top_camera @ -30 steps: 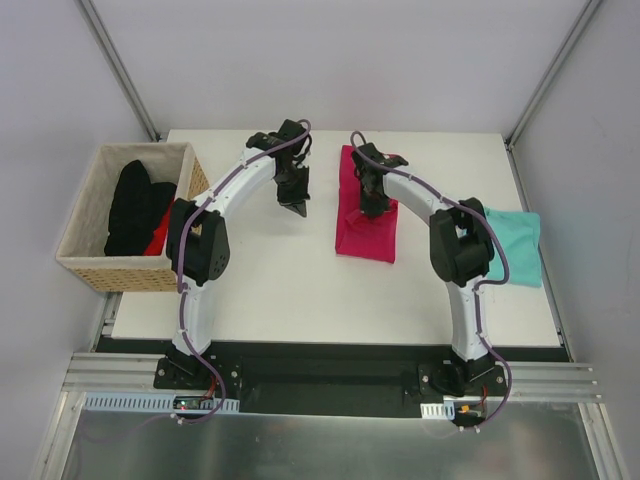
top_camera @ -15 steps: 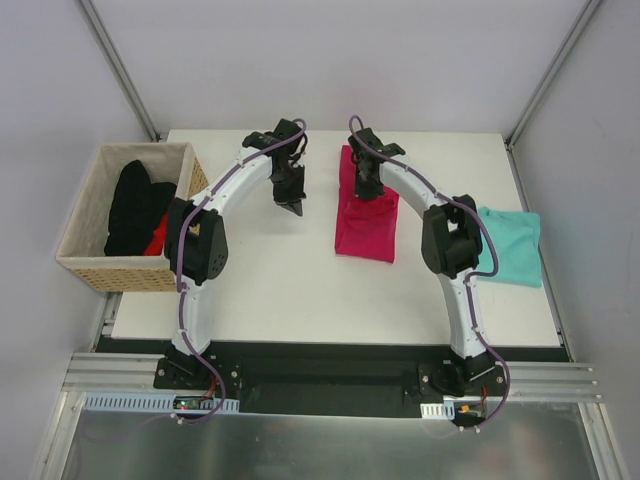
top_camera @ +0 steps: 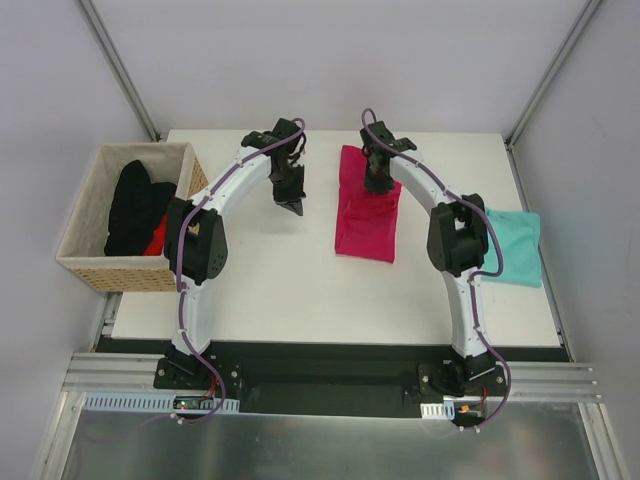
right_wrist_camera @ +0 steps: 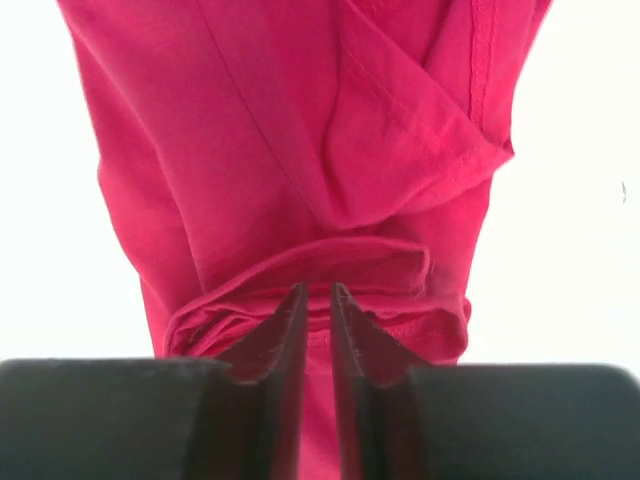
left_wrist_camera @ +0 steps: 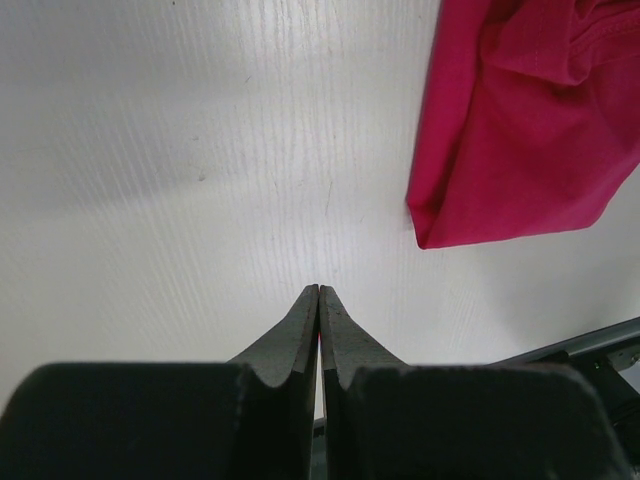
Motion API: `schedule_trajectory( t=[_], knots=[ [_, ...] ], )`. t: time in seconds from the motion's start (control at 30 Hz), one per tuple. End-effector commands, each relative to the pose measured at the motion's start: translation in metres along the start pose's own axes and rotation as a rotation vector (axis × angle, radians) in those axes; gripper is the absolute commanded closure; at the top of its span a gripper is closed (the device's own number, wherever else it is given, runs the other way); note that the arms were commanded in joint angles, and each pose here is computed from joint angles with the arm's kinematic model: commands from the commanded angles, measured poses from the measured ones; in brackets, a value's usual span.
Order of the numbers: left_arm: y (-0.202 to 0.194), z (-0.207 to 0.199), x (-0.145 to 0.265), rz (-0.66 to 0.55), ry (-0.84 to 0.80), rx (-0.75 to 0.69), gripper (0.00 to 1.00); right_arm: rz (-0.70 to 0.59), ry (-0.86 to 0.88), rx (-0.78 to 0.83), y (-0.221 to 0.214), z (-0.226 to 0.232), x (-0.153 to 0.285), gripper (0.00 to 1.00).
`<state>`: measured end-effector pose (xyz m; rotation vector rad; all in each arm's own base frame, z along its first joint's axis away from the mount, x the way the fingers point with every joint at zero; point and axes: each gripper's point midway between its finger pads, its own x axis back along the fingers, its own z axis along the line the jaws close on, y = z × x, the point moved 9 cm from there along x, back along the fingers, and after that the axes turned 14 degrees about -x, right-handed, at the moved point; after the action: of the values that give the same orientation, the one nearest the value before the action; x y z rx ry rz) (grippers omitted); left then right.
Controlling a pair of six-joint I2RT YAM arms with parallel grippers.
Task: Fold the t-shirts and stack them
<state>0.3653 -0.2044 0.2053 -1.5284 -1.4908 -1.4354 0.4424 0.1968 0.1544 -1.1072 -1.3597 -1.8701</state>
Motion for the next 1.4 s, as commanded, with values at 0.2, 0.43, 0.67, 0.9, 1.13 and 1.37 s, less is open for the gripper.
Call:
schedule_trajectory(
  t=[0.2, 0.43, 0.67, 0.9, 1.13, 1.37],
  knots=[
    [0.001, -0.005, 0.029, -0.057, -0.027, -0.025, 1.0, -0.056, 0.0, 0.019, -0.008, 0.0, 0.056, 0.64],
    [-0.003, -0.004, 0.031, -0.058, -0.022, -0.018, 1.0, -0.041, 0.02, 0.051, -0.03, 0.013, 0.066, 0.65],
    [-0.007, -0.004, 0.031, -0.062, -0.018, -0.004, 1.0, -0.01, 0.056, 0.075, -0.048, 0.019, 0.066, 0.65],
    [-0.013, -0.002, 0.03, -0.054, -0.008, 0.007, 1.0, 0.001, 0.103, 0.096, -0.051, 0.022, 0.058, 0.66],
    [-0.012, -0.002, 0.031, -0.057, -0.004, 0.015, 1.0, 0.02, 0.111, 0.119, -0.051, 0.027, 0.048, 0.66],
    [-0.013, 0.0, 0.026, -0.044, 0.007, 0.026, 1.0, 0.067, 0.155, 0.151, -0.051, 0.029, 0.037, 0.64]
  ],
)
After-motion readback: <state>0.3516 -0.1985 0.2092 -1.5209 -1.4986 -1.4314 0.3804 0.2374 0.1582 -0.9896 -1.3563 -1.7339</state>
